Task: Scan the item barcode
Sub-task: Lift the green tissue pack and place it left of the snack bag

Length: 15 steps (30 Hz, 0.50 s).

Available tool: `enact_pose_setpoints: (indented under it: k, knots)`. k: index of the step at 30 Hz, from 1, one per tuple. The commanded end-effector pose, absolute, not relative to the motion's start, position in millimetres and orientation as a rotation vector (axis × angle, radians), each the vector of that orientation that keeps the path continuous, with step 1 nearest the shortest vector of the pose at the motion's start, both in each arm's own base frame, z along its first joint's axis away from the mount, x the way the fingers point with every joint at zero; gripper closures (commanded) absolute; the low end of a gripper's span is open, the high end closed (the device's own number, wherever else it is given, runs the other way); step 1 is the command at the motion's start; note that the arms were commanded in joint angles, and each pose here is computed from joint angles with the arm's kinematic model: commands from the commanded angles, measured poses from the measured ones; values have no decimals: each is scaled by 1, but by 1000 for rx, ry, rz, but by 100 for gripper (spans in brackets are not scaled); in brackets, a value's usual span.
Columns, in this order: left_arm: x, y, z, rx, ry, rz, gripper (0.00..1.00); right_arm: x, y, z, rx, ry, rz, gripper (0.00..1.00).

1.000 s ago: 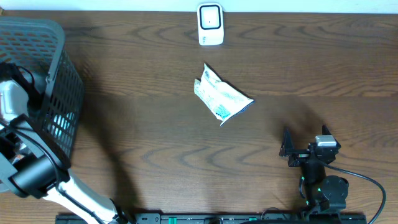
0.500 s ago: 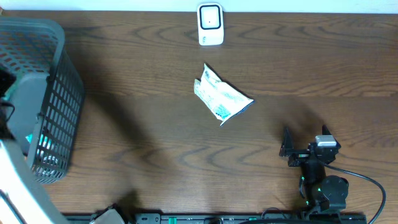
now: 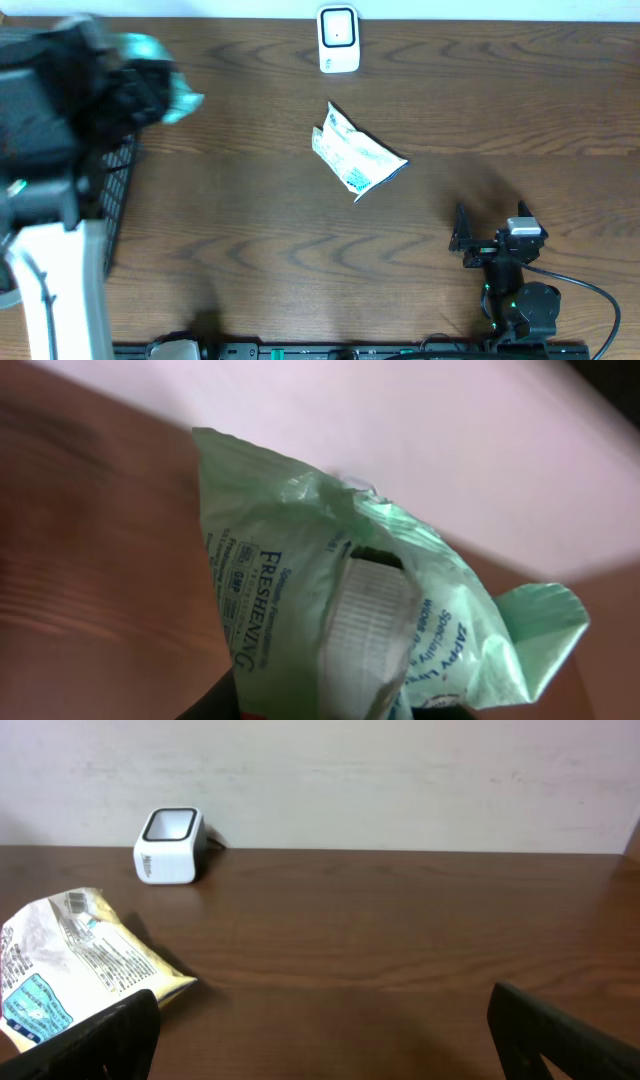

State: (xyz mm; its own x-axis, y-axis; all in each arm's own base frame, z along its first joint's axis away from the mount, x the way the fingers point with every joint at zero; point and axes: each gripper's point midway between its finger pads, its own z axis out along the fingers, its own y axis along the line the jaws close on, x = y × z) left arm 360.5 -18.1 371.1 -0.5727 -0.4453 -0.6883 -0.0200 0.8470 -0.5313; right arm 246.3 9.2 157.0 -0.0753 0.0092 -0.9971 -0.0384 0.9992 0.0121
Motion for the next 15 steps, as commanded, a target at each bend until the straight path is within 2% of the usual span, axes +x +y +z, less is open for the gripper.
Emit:
enact_pose_setpoints:
  k: [1, 7, 11, 15]
  knots:
    - [375, -70, 332, -194, 2260, -700, 68, 246, 8, 156, -11, 1648, 44, 1]
    - [402, -114, 257, -140, 2478, -714, 68, 246, 8, 156, -11, 1648, 44, 1]
    - [424, -107, 187, -190, 2628, -469, 67, 246, 8, 156, -11, 1647, 44, 1]
    - [434, -108, 140, -162, 2721, -371, 66, 246, 8, 156, -11, 1648, 44, 1]
